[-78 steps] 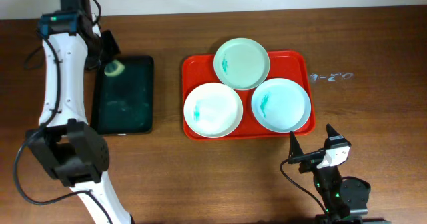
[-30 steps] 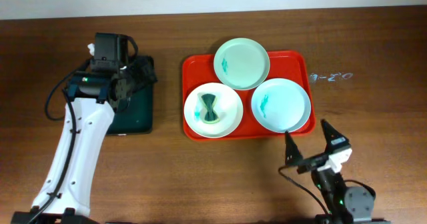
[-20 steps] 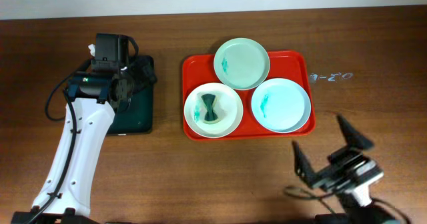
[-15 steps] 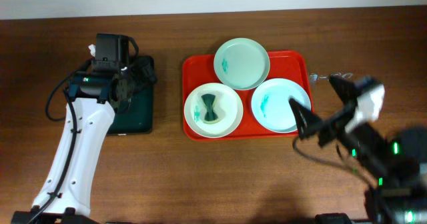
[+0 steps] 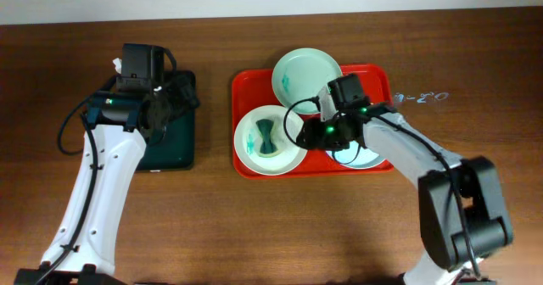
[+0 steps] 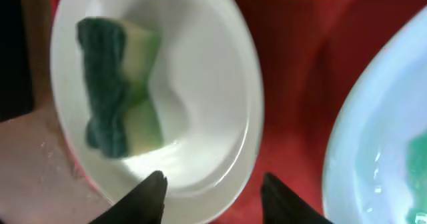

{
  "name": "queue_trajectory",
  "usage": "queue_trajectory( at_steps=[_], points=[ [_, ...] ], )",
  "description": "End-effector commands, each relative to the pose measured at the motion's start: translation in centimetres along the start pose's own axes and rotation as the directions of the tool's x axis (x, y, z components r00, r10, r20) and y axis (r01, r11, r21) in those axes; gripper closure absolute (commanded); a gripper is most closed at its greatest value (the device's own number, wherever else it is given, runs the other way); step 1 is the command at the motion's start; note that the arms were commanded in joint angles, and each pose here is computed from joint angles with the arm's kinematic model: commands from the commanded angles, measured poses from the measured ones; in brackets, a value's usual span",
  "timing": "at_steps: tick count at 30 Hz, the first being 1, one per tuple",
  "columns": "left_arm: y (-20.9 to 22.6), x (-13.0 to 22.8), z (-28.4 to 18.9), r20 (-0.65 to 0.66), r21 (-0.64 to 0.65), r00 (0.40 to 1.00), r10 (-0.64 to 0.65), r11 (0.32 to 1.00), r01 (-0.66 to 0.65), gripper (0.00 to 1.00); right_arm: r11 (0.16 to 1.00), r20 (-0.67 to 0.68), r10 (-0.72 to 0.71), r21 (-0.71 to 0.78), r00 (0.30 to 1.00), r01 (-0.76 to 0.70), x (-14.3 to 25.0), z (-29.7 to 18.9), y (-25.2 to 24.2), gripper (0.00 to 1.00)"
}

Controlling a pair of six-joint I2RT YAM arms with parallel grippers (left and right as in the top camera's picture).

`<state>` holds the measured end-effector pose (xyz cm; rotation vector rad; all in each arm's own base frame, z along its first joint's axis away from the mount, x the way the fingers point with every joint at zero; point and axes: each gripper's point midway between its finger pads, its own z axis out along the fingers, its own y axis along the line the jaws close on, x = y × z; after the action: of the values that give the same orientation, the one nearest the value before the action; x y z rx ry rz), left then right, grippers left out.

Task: Clean dirty plates on tray and stack at the side
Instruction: 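Grasp the front-left plate rim with the right gripper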

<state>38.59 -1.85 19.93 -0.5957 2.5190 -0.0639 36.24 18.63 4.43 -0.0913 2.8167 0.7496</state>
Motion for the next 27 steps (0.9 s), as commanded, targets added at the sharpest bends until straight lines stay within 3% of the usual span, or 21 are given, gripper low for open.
queue_trajectory(
  at_steps=[1, 4, 9, 19, 22, 24, 25, 26, 27],
  points=[
    [0.2, 0.1, 0.3, -0.005, -0.009, 1.0, 0.014, 1.0, -0.014, 0.01, 0.995, 0.088, -0.087, 0.054, 0.992, 0.082, -2.6, -0.5, -0.1, 0.53],
    [0.2, 0.1, 0.3, -0.005, -0.008, 1.0, 0.014, 1.0, -0.014, 0.01, 0.976, 0.177, -0.164, 0.17, 0.971, 0.134, -4.9, -0.9, -1.6, 0.53],
    [-0.5, 0.2, 0.3, -0.015, 0.026, 1.0, 0.01, 1.0, -0.01, 0.01, 0.976, 0.199, -0.176, 0.165, 0.964, 0.144, -6.0, -1.5, -0.9, 0.6],
    [-0.4, 0.7, 0.3, -0.035, 0.028, 0.999, 0.013, 1.0, -0.012, 0.01, 0.968, 0.1, -0.195, 0.177, 0.976, 0.175, -3.7, 3.2, -1.1, 0.62],
    [-1.4, 1.4, 0.3, -0.07, 0.088, 0.997, 0.03, 0.996, -0.024, 0.0, 0.96, 0.071, -0.177, 0.234, 0.982, 0.156, -3.2, 4.1, -3.0, 0.63],
    [-2.3, 2.0, 0.4, -0.082, 0.12, 0.992, 0.1, 0.989, -0.09, 0.16, 0.96, 0.069, -0.176, 0.234, 0.982, 0.156, -3.2, 4.2, -3.0, 0.64],
    [-2.6, 2.4, 0.5, -0.087, 0.125, 0.988, 0.126, 0.986, -0.115, 0.23, 0.959, 0.07, -0.177, 0.235, 0.982, 0.156, -3.2, 4.2, -3.0, 0.71],
    [-3.2, 2.9, 0.7, -0.097, 0.132, 0.985, 0.144, 0.983, -0.131, 0.48, 0.96, 0.069, -0.176, 0.232, 0.982, 0.156, -3.2, 4.2, -3.0, 0.75],
    [-3.9, 3.6, 1.0, -0.11, 0.138, 0.98, 0.165, 0.979, -0.149, 0.59, 0.963, 0.066, -0.175, 0.218, 0.982, 0.157, -3.1, 4.2, -2.7, 0.82]
  ],
)
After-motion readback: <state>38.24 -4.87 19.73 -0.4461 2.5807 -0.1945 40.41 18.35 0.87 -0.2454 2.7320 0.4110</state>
